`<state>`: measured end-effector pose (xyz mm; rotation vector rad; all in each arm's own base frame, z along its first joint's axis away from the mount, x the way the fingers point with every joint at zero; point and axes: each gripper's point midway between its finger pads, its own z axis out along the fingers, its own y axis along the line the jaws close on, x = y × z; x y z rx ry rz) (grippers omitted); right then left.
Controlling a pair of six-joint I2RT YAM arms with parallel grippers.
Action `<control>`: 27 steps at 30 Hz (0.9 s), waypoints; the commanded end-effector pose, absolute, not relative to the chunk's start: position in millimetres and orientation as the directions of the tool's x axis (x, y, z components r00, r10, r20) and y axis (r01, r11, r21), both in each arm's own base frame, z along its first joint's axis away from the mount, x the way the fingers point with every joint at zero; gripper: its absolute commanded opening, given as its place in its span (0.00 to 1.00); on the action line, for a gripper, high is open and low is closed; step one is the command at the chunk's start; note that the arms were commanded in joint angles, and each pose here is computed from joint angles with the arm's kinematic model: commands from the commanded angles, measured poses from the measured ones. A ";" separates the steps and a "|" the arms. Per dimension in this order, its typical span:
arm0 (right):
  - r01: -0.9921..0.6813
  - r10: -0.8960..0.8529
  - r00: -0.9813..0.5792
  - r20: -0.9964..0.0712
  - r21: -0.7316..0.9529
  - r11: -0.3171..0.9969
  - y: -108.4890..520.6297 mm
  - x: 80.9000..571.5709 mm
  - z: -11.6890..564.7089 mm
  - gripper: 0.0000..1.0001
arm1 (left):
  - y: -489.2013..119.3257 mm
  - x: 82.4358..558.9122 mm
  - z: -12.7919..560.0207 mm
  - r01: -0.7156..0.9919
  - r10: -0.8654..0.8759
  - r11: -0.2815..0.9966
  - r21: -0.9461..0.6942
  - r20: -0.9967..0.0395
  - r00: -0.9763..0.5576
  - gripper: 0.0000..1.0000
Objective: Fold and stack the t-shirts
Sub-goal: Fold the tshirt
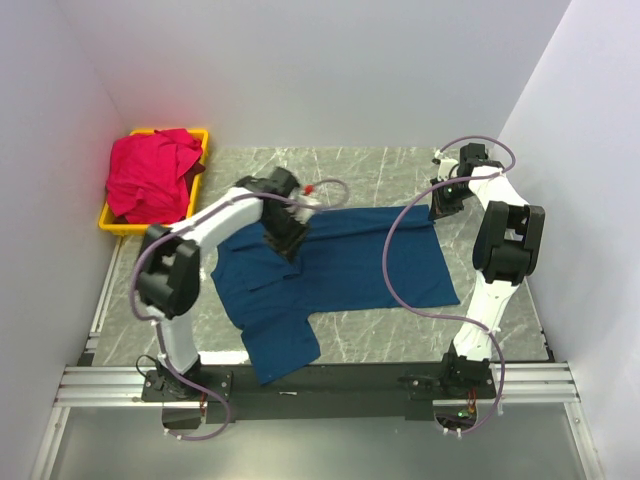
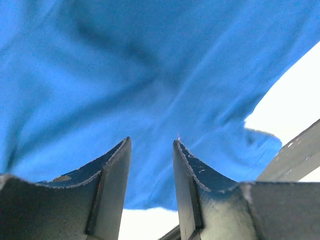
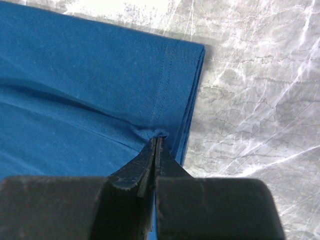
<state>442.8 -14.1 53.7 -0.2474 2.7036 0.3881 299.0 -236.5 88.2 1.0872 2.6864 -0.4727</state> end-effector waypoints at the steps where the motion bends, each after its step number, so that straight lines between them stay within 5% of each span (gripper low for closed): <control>1: -0.236 -0.125 -0.901 -0.415 0.229 0.944 -15.0 443.9 58.0 0.00 | -189.6 300.5 115.6 0.668 0.582 0.715 -0.208 -0.351 -0.733 0.45; 11: -0.235 -0.125 -0.901 -0.414 0.226 0.945 -15.0 443.9 58.1 0.00 | -137.5 266.3 62.8 0.677 0.650 0.717 -0.167 -0.191 -0.735 0.53; 18: -0.240 -0.133 -0.900 -0.415 0.219 0.946 -15.2 443.0 58.8 0.00 | -133.0 261.0 41.0 0.636 0.619 0.754 -0.165 -0.145 -0.772 0.68; 27: -0.231 -0.122 -0.904 -0.410 0.229 0.946 -15.0 444.7 55.6 0.00 | -126.7 256.9 32.1 0.626 0.615 0.767 -0.144 -0.116 -0.780 0.59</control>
